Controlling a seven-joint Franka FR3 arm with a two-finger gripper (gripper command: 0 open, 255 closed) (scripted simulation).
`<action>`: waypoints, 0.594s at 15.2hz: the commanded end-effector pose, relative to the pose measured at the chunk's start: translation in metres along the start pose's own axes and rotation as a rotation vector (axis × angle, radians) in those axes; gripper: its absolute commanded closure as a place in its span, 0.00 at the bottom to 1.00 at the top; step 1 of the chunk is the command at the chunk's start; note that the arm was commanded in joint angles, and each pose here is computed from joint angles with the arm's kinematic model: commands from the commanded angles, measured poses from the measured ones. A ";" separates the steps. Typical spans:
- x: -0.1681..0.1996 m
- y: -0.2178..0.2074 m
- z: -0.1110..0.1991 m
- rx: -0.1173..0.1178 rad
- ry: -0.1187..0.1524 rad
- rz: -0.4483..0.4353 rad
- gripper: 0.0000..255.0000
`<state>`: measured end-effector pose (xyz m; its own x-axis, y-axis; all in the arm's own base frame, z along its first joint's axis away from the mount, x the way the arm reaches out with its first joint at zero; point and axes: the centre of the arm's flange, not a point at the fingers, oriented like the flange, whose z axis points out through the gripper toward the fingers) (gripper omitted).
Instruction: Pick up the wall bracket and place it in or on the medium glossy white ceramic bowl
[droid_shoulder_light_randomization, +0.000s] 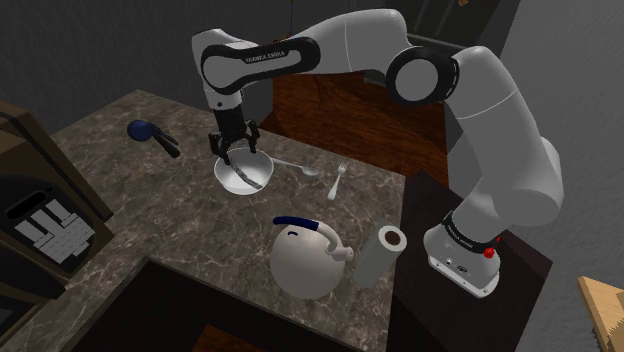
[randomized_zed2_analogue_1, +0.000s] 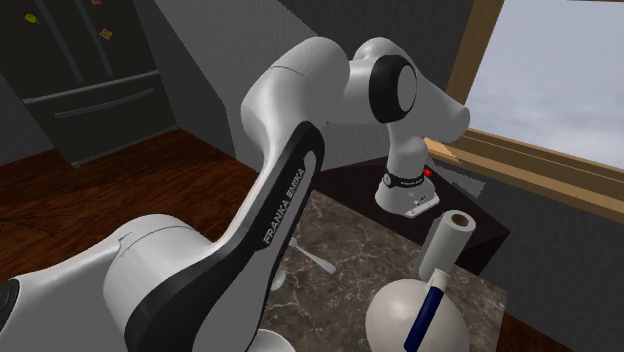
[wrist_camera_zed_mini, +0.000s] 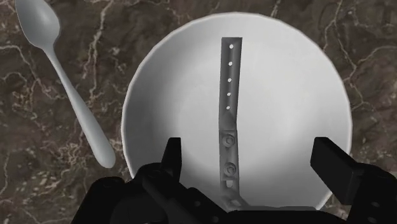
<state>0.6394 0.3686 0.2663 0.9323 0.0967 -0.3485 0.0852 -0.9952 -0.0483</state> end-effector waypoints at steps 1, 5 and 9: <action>-0.001 0.001 -0.022 -0.001 -0.001 0.000 0.00; -0.001 0.001 -0.032 -0.001 -0.001 0.000 0.00; -0.001 0.001 -0.032 -0.001 -0.001 0.000 0.00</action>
<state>0.6501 0.3673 0.2969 0.9319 0.0968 -0.3495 0.0855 -0.9952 -0.0478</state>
